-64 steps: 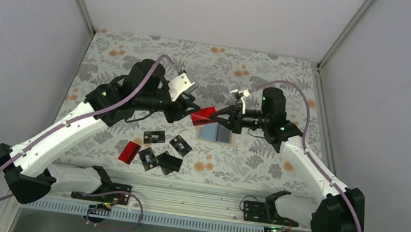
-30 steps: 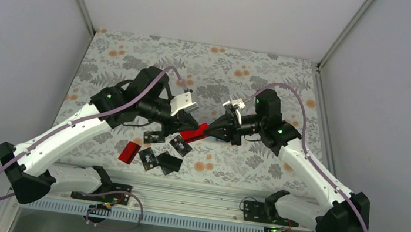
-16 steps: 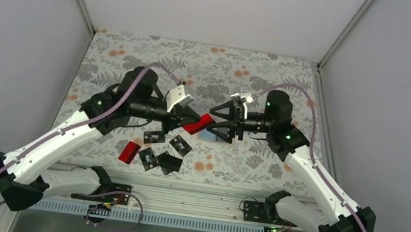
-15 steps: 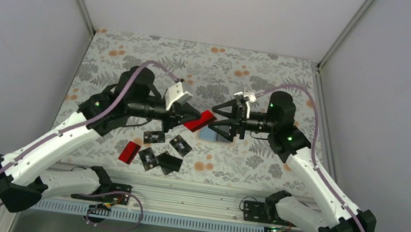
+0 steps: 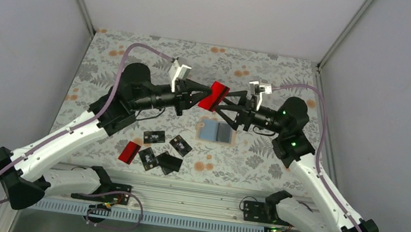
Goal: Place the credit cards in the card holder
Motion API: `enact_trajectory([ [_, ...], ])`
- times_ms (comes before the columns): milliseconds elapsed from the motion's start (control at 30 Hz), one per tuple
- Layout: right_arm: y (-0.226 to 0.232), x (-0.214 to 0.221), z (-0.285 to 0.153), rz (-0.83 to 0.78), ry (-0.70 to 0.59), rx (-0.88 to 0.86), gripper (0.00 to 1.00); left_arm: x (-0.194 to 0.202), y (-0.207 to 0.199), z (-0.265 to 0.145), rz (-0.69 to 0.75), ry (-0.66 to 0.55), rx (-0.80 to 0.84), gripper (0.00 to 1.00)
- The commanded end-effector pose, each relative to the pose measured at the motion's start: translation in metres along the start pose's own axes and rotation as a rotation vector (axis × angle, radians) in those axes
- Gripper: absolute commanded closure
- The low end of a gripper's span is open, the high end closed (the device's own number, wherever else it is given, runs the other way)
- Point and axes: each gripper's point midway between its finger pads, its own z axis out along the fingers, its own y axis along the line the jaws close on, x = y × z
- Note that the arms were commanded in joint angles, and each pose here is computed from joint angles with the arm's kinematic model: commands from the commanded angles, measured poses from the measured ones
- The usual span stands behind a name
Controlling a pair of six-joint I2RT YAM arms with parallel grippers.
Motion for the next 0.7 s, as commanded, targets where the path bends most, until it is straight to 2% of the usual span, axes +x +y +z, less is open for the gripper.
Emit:
enact_trajectory([
  [0,0.010,-0.024,-0.004,0.030,-0.116,-0.030,0.18,-0.045,-0.016,-0.002,-0.030,-0.156,0.056,0.98],
  [267,0.024,-0.039,-0.004,0.027,-0.168,-0.103,0.34,-0.056,-0.023,-0.005,-0.046,-0.206,0.089,0.98],
  [433,0.035,-0.048,-0.002,0.001,-0.155,-0.150,0.44,-0.061,-0.030,-0.011,-0.044,-0.232,0.114,0.98],
  [667,0.047,-0.056,-0.001,-0.014,-0.148,-0.203,0.66,-0.064,-0.036,-0.015,-0.036,-0.244,0.138,0.98],
])
